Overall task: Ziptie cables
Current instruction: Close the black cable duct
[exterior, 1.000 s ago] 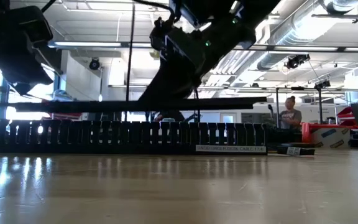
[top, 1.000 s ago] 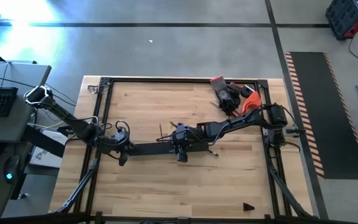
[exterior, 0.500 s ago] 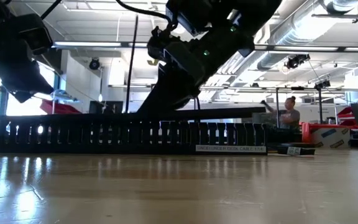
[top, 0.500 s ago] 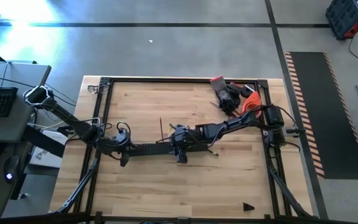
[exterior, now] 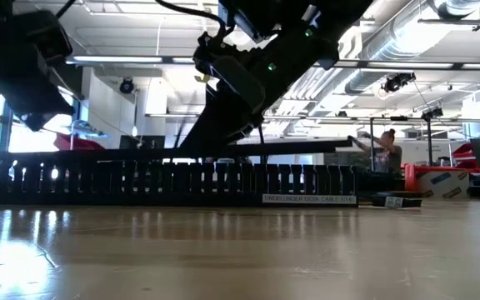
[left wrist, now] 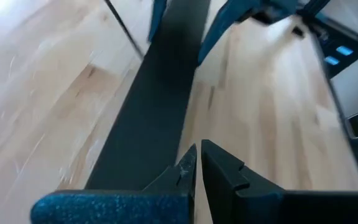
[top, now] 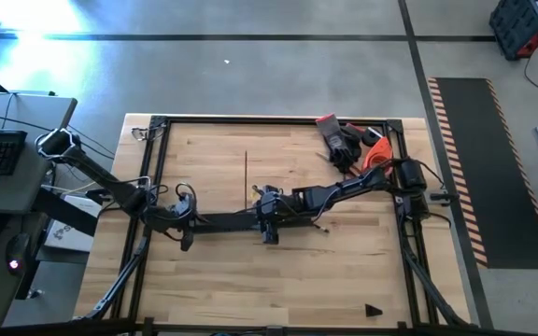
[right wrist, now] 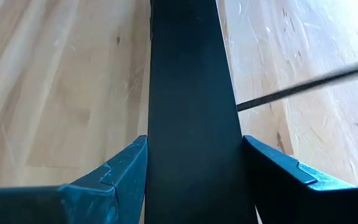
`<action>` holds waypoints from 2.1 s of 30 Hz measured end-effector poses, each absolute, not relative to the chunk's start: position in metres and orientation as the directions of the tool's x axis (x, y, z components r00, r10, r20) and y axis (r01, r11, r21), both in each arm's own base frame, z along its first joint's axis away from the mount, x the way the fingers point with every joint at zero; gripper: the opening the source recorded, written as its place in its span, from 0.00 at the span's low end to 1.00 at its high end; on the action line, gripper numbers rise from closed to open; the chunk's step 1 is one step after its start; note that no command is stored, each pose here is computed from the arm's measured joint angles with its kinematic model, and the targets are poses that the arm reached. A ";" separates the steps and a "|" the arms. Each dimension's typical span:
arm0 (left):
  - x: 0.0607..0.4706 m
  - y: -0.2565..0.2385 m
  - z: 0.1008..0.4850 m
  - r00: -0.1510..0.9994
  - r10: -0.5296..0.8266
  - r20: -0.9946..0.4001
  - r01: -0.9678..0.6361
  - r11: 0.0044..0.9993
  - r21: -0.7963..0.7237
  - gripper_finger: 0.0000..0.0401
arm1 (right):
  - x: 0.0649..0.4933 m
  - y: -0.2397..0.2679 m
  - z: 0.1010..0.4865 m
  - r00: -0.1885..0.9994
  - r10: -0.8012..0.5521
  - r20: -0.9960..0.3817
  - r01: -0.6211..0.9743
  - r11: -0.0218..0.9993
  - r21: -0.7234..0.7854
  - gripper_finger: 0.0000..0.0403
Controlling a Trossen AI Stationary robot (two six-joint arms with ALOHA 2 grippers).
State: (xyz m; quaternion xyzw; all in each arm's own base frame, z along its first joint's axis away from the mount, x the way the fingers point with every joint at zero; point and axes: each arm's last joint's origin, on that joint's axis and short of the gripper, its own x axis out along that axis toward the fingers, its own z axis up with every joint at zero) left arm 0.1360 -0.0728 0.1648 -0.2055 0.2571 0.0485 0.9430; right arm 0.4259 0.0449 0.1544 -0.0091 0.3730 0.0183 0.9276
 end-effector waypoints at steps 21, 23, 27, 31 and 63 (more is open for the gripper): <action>0.141 -0.077 0.146 0.832 -0.018 -0.554 -0.223 0.904 -0.364 0.00 | 0.422 0.044 0.156 0.686 0.068 -0.725 -0.070 0.997 0.028 0.52; 0.142 -0.077 0.142 0.820 -0.010 -0.572 -0.237 0.904 -0.355 0.00 | 0.421 0.044 0.155 0.684 0.068 -0.726 -0.069 0.997 0.028 0.52; 0.145 -0.079 0.137 0.804 -0.004 -0.594 -0.252 0.904 -0.347 0.00 | 0.421 0.043 0.155 0.683 0.067 -0.728 -0.072 0.997 0.023 0.52; 0.146 -0.080 0.135 0.802 -0.006 -0.598 -0.254 0.901 -0.350 0.00 | 0.421 0.043 0.155 0.682 0.066 -0.729 -0.081 0.997 0.014 0.52; 0.149 -0.085 0.146 0.811 -0.086 -0.579 -0.209 0.881 -0.424 0.00 | 0.426 0.032 0.159 0.713 0.098 -0.694 -0.099 0.994 0.038 0.52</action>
